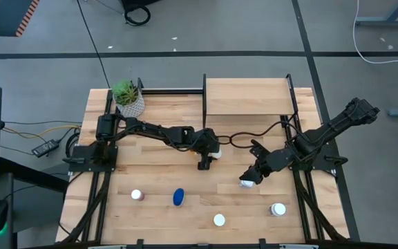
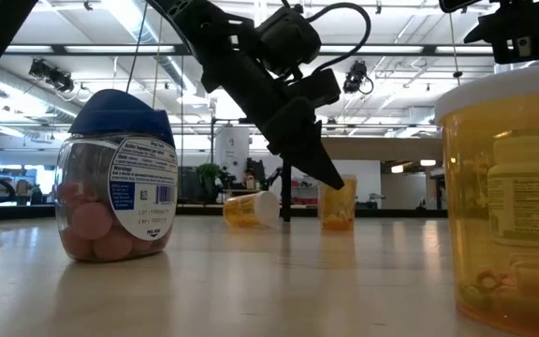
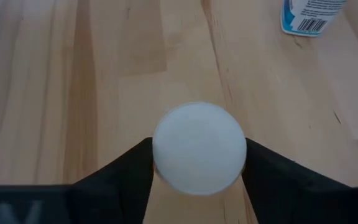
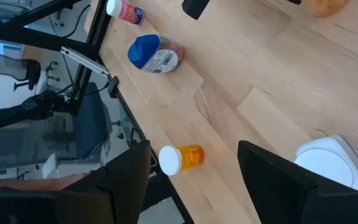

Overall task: Pick and place medicine bottles onto shelf by color
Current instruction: Put the top right orange pill bottle on the shelf, then put the left white blue pill bottle on the shelf aligned with the orange pill bottle

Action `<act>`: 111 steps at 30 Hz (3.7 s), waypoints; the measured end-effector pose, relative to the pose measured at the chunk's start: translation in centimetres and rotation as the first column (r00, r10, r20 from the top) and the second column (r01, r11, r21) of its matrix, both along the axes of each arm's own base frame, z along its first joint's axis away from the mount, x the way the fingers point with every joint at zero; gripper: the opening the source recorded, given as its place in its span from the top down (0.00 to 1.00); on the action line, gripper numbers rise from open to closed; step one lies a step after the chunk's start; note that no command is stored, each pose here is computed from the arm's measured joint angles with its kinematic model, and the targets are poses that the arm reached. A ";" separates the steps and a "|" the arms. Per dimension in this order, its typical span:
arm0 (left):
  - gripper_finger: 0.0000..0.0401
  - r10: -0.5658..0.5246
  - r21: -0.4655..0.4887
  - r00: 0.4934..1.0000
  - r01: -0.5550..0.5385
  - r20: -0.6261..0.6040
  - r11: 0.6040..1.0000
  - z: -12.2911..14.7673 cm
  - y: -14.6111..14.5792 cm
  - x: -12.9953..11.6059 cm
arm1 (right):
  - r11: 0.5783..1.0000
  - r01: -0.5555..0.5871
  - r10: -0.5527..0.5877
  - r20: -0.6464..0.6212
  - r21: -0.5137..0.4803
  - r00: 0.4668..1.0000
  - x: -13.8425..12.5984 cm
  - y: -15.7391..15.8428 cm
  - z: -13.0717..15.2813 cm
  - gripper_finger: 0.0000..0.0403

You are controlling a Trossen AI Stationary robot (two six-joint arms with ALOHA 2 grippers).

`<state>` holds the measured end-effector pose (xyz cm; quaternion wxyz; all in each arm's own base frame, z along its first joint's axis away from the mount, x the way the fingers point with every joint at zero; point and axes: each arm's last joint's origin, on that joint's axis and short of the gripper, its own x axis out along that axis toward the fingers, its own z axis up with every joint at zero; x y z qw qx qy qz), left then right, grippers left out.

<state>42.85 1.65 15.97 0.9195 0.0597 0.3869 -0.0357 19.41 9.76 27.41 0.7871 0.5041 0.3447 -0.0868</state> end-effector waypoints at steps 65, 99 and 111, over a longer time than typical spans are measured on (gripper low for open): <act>0.42 0.466 0.098 0.866 -0.487 0.181 0.868 13.7 23.5 -0.8 | 1.000 0.005 -0.005 0.026 -0.001 1.000 0.2 0.0 0.2 0.38; 0.36 0.481 0.162 0.861 -0.505 0.165 0.848 15.1 23.5 -1.2 | 1.000 0.003 -0.003 0.026 -0.004 1.000 0.2 0.0 0.2 0.38; 0.37 0.448 0.150 0.886 -0.463 0.121 0.874 23.7 18.9 -3.7 | 0.991 0.065 -0.053 0.104 -0.115 0.993 0.6 -0.5 0.5 0.38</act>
